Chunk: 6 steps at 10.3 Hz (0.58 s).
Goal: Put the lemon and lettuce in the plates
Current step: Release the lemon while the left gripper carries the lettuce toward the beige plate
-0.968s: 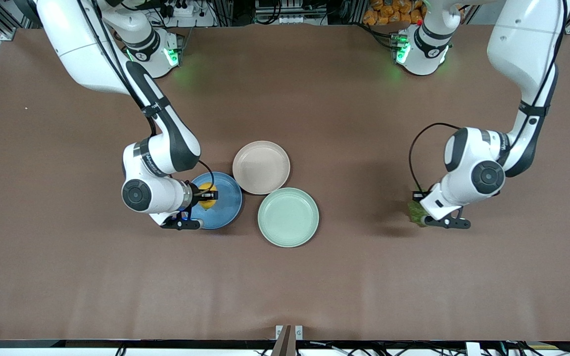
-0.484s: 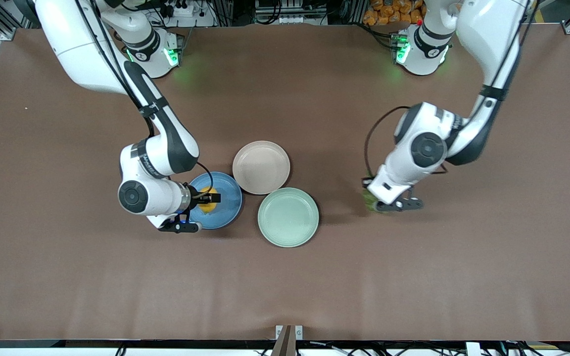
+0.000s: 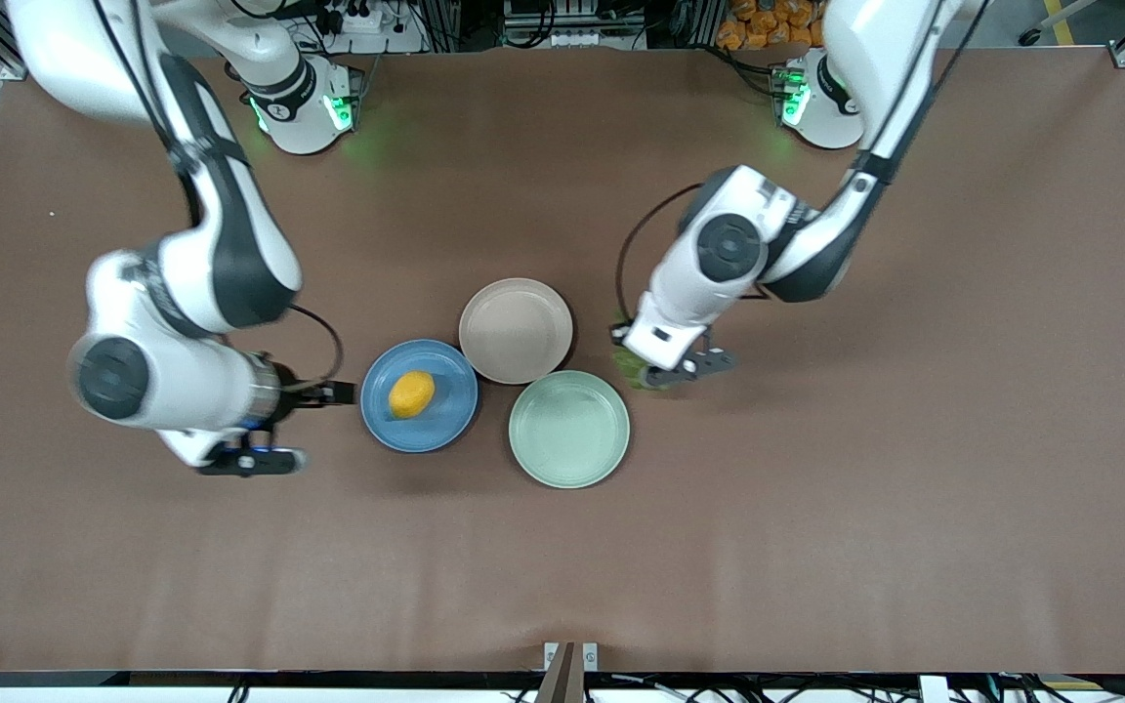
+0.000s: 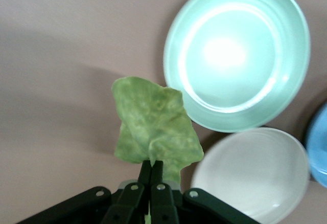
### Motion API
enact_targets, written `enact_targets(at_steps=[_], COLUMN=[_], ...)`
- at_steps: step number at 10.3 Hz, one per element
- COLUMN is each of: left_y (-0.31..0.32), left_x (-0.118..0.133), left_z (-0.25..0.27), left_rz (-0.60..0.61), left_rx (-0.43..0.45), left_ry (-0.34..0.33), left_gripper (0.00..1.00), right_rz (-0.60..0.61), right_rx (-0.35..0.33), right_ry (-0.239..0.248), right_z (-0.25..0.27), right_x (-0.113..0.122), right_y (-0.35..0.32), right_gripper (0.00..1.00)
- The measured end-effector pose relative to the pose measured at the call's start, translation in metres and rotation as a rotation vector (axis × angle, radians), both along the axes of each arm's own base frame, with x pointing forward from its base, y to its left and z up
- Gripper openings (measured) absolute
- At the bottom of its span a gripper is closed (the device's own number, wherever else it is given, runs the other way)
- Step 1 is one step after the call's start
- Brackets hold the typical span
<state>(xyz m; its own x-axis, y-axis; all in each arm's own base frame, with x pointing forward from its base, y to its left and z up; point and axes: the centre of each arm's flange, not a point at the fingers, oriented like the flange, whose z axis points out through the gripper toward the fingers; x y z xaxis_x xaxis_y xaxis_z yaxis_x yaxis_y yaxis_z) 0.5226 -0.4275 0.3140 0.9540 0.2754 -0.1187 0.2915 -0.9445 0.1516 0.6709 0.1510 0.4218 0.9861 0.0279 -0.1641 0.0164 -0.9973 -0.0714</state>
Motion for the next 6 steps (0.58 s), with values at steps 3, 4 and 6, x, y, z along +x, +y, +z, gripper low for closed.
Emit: enact_targets(at_steps=[3,4,6], left_y=[-0.063,-0.080,-0.107], left_x=[-0.028,-0.040,-0.062], left_z=[0.002,-0.003,-0.029], left_rz=[0.120,0.154,0.203], left_rx=[-0.031,-0.041,-0.064], left_ry=[0.010,0.014,0.023], left_gripper=[0.02,0.02,0.02], right_rz=[0.038,0.036,0.023], right_rx=[0.002,-0.002,-0.009], right_ry=[-0.047,-0.053,-0.069], right_z=[0.081,0.104,0.140], right_x=[-0.016,-0.026,-0.049], right_y=[-0.074,-0.086,-0.099], right_gripper=[1.00,1.00,1.00])
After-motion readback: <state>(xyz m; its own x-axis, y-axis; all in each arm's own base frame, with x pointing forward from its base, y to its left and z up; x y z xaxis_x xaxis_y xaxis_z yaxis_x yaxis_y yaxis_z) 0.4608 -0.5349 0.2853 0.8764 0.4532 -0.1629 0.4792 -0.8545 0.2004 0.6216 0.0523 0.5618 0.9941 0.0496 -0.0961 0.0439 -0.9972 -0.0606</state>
